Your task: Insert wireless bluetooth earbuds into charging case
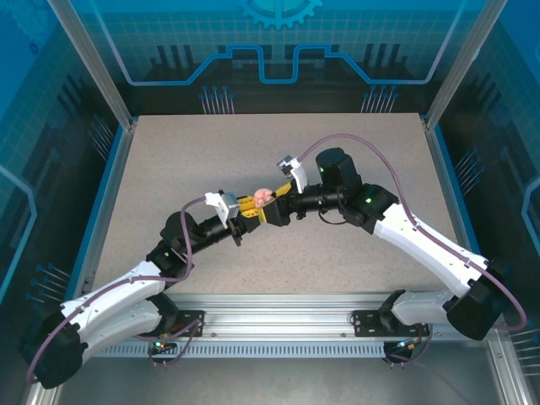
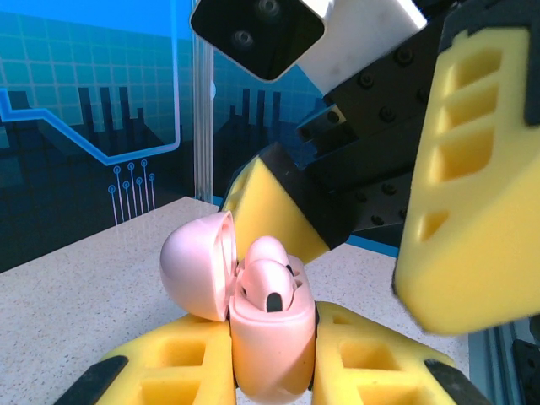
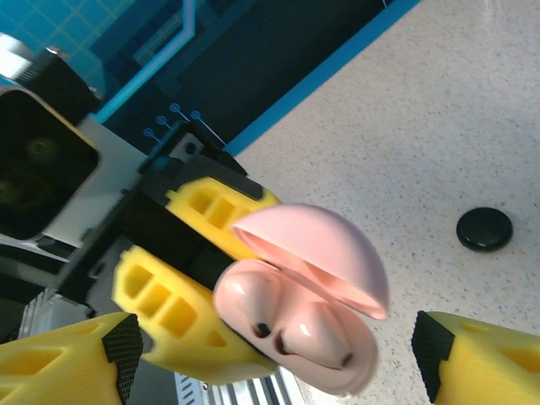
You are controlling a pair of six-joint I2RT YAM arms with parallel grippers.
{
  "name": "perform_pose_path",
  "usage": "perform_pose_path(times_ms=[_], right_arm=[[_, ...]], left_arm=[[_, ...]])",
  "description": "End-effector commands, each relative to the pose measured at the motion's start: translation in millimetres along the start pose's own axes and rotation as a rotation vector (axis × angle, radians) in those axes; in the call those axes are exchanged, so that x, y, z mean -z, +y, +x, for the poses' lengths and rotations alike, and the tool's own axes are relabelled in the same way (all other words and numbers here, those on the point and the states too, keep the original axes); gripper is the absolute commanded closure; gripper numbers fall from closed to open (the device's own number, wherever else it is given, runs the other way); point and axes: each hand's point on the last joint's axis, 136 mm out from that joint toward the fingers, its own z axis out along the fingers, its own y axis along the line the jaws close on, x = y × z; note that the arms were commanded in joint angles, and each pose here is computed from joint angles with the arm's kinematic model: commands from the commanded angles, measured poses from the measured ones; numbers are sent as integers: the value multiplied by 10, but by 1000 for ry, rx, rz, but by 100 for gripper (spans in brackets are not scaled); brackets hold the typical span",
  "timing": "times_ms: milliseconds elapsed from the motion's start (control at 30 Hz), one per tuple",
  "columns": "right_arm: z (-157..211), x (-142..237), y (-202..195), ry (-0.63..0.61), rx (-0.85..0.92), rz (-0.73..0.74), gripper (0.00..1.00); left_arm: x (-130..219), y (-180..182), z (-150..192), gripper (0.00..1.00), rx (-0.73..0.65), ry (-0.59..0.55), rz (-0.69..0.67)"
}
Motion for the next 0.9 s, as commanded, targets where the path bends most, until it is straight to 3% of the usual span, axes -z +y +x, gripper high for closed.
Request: perform_pose_path(times_ms=[0, 300, 633, 733, 867], right_arm=[[-252, 111, 304, -70, 89, -91, 17], [-325, 224, 377, -108, 163, -80, 24], [-230, 295, 205, -102, 156, 10, 24], [-199, 337, 90, -92, 151, 82, 22], [-121, 509, -278, -86, 95, 300, 19]], left_arm=[[-27, -89, -227, 94, -8, -55, 43], [-30, -82, -205, 94, -3, -47, 40], [-25, -74, -196, 94, 1, -42, 33], [-13, -61, -179, 94, 9, -33, 24], [32, 13, -54, 93, 54, 30, -29]])
